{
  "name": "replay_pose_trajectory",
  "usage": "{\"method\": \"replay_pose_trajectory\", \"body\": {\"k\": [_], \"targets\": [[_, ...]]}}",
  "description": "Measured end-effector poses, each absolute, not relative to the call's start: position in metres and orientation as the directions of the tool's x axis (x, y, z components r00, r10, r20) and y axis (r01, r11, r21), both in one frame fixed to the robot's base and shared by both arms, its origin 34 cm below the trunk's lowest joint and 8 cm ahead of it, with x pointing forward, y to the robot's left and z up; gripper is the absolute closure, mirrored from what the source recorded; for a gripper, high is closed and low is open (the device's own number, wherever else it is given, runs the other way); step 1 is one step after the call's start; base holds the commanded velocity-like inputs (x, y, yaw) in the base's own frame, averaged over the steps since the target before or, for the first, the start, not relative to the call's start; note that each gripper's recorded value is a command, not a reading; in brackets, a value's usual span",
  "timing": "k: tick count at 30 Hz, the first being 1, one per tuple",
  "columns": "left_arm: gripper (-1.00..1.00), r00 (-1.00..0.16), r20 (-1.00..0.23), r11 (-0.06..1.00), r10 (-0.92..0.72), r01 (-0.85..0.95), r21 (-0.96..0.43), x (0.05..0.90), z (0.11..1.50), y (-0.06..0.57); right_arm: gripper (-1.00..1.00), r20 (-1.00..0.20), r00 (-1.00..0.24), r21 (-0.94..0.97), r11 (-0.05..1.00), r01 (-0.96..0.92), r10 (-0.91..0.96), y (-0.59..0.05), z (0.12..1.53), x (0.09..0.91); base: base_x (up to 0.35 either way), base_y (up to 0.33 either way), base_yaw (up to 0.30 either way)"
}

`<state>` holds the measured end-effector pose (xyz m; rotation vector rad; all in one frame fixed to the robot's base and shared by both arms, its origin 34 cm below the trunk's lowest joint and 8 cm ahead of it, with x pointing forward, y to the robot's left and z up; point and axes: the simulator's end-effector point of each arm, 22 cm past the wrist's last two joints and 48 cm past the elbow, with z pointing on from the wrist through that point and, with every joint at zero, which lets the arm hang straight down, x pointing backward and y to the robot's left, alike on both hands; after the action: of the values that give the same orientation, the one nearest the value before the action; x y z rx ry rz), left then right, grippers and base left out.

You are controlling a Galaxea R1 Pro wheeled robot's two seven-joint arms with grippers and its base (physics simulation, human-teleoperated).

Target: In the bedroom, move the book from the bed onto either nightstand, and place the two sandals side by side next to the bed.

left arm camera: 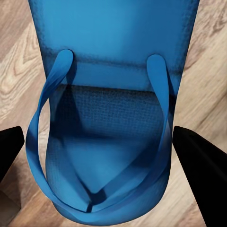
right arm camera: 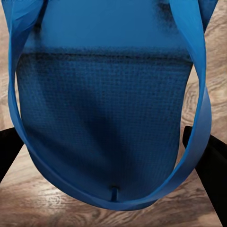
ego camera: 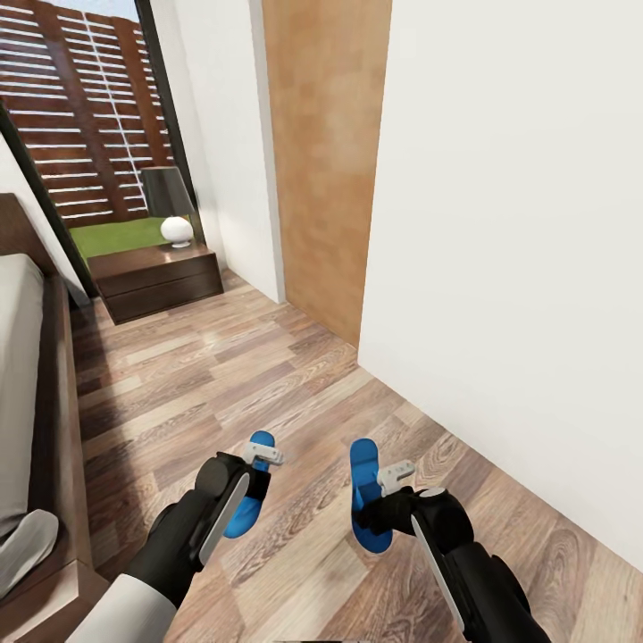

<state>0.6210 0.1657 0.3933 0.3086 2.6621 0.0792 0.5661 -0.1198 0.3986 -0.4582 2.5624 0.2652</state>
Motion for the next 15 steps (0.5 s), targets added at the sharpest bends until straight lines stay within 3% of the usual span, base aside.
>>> {"method": "replay_pose_trajectory", "body": {"k": [15], "targets": [[1.0,-0.872,-0.428,0.972,0.236,0.211,0.107,0.6195,0.3897,0.164,1.0,-0.52,-0.811,0.101,0.924,-0.37,-0.268,-0.1197,0.396,0.5654,0.0,0.0,0.001]]}}
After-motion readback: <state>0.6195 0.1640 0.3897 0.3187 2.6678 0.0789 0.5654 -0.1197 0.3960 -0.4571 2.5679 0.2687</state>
